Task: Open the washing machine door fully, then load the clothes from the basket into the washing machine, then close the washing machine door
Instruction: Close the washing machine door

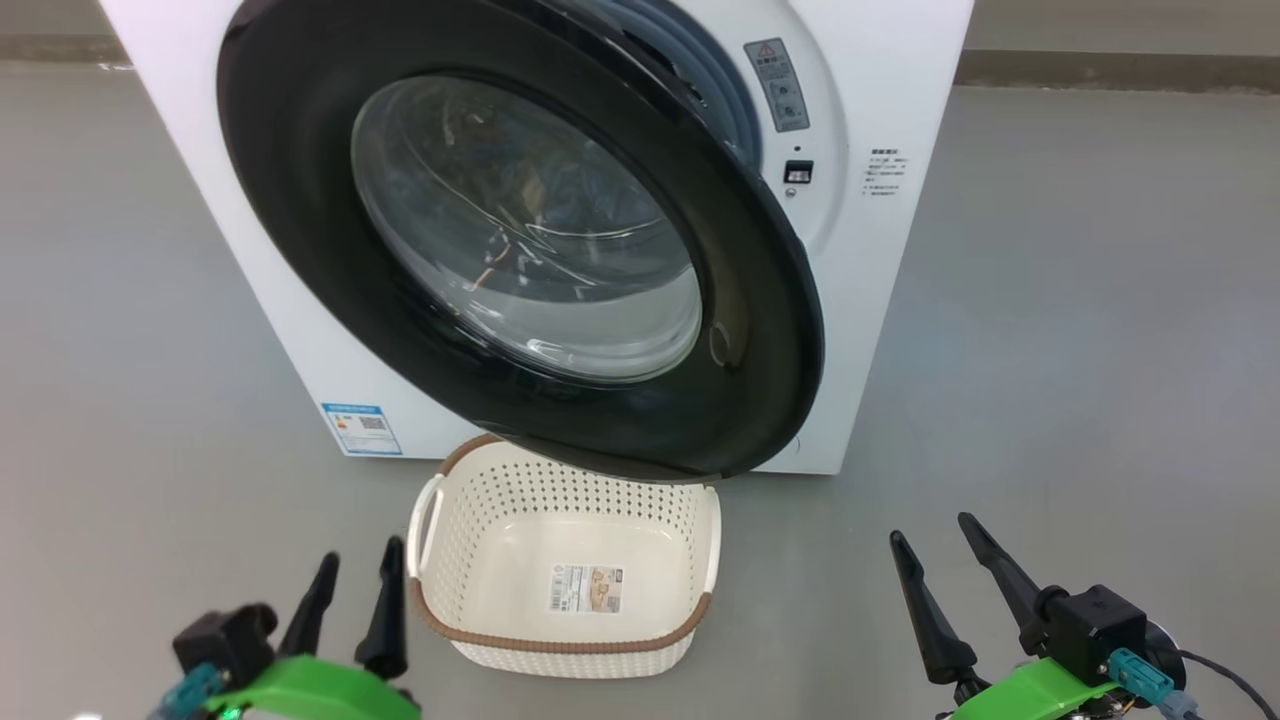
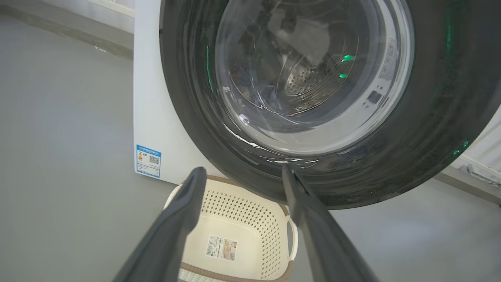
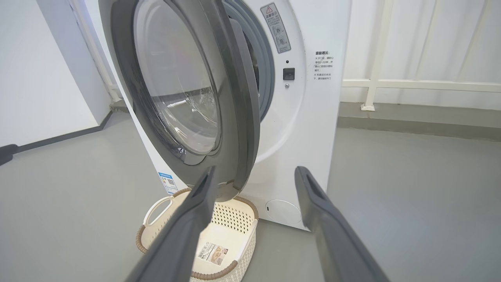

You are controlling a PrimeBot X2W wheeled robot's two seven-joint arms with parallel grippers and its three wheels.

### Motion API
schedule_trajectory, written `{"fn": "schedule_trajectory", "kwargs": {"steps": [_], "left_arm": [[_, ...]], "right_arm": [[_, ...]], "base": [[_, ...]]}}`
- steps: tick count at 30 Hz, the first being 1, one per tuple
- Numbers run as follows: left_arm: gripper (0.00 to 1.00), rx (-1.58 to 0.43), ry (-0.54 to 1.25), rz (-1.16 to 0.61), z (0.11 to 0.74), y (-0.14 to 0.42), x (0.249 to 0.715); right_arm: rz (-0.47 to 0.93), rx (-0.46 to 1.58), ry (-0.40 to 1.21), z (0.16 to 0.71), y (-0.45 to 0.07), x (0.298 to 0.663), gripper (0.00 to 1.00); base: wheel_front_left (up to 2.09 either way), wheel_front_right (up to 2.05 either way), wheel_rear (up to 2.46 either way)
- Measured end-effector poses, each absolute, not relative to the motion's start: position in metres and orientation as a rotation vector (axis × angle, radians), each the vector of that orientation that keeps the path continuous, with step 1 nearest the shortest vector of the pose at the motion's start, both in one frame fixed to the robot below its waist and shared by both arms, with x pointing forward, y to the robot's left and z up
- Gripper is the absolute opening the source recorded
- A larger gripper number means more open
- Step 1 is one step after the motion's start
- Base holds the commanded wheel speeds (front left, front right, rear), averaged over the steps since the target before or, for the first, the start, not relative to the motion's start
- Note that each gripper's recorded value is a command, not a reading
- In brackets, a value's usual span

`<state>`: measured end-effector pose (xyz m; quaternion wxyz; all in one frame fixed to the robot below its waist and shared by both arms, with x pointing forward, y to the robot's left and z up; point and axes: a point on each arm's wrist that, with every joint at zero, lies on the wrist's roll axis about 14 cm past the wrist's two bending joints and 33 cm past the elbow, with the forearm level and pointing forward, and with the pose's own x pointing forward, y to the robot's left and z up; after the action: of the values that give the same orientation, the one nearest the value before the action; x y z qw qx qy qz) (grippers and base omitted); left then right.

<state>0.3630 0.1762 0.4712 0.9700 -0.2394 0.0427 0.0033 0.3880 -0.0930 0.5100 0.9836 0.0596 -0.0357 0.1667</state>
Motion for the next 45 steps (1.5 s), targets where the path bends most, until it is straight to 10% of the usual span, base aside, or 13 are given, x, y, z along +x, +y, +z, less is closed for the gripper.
{"fn": "schedule_trajectory", "kwargs": {"steps": [41, 43, 45], "left_arm": [[1.0, -0.307, 0.022, 0.209, 0.464, 0.246, 0.315], [1.0, -0.311, 0.021, 0.206, 0.464, 0.245, 0.315], [1.0, -0.315, 0.02, 0.209, 0.464, 0.245, 0.315]], "right_arm": [[0.26, 0.122, -0.048, 0.501, -0.115, 0.392, 1.0], [0.254, 0.122, -0.043, 0.499, -0.117, 0.392, 0.83], [0.252, 0.124, -0.038, 0.498, -0.117, 0.391, 0.38]], "base": [[0.0, 0.0, 0.0], [0.0, 0.0, 0.0], [0.0, 0.0, 0.0]]}}
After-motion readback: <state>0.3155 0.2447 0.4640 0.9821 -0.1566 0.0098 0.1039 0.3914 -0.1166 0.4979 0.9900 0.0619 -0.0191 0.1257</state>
